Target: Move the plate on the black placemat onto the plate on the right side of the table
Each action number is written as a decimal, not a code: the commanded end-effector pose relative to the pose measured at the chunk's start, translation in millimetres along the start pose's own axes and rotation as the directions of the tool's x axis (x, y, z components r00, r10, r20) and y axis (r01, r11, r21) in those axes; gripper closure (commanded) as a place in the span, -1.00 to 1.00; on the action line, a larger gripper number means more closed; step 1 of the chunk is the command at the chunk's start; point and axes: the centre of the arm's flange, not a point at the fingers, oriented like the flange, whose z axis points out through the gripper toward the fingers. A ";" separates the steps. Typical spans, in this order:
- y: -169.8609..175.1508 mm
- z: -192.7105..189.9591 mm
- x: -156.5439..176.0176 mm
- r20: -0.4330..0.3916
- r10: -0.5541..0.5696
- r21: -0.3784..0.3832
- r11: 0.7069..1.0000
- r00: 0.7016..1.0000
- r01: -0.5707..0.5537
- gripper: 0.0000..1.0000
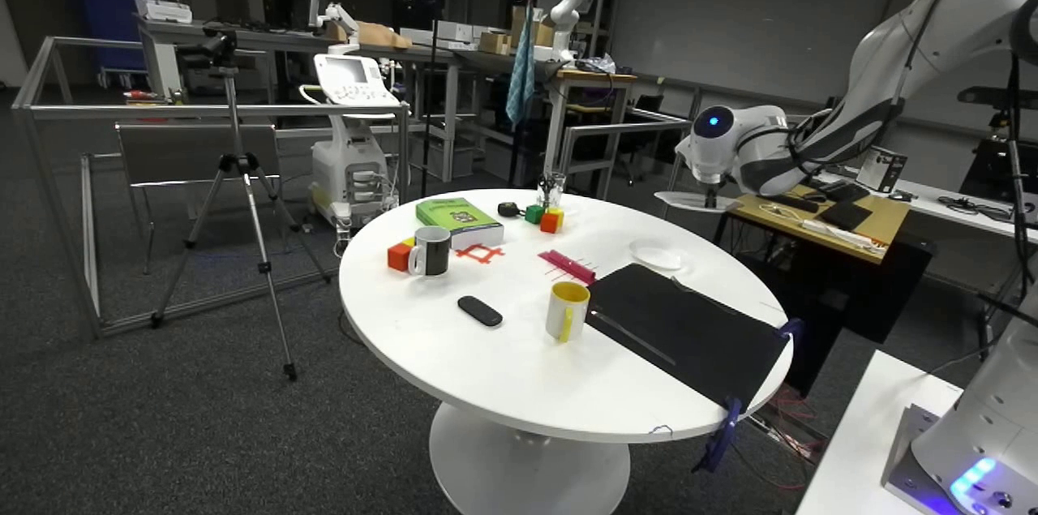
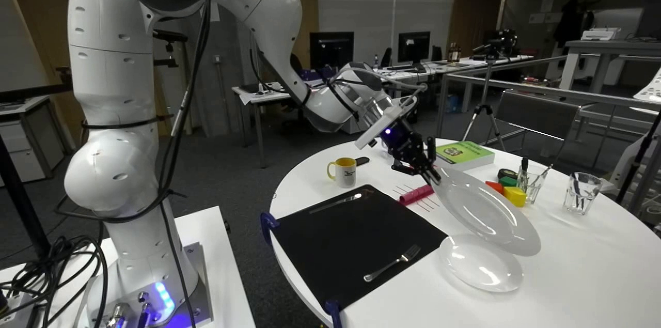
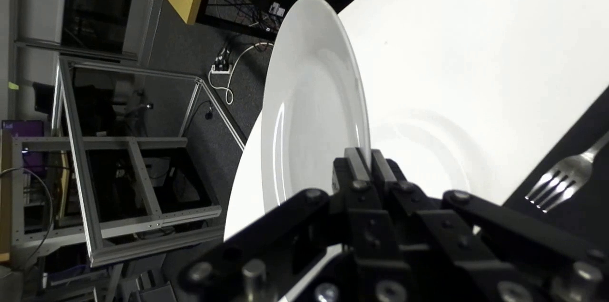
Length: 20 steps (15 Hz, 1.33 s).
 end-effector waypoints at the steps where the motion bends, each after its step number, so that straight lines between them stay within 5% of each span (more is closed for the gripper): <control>1: 44.2 27.2 1.6 0.025 0.057 -0.034 0.998 0.998 -0.056 0.97; 7: 60.0 56.8 -9.5 0.093 0.117 -0.002 0.993 0.989 -0.117 0.97; 20: 13.1 75.6 5.9 0.094 0.069 0.009 0.998 0.993 -0.070 0.97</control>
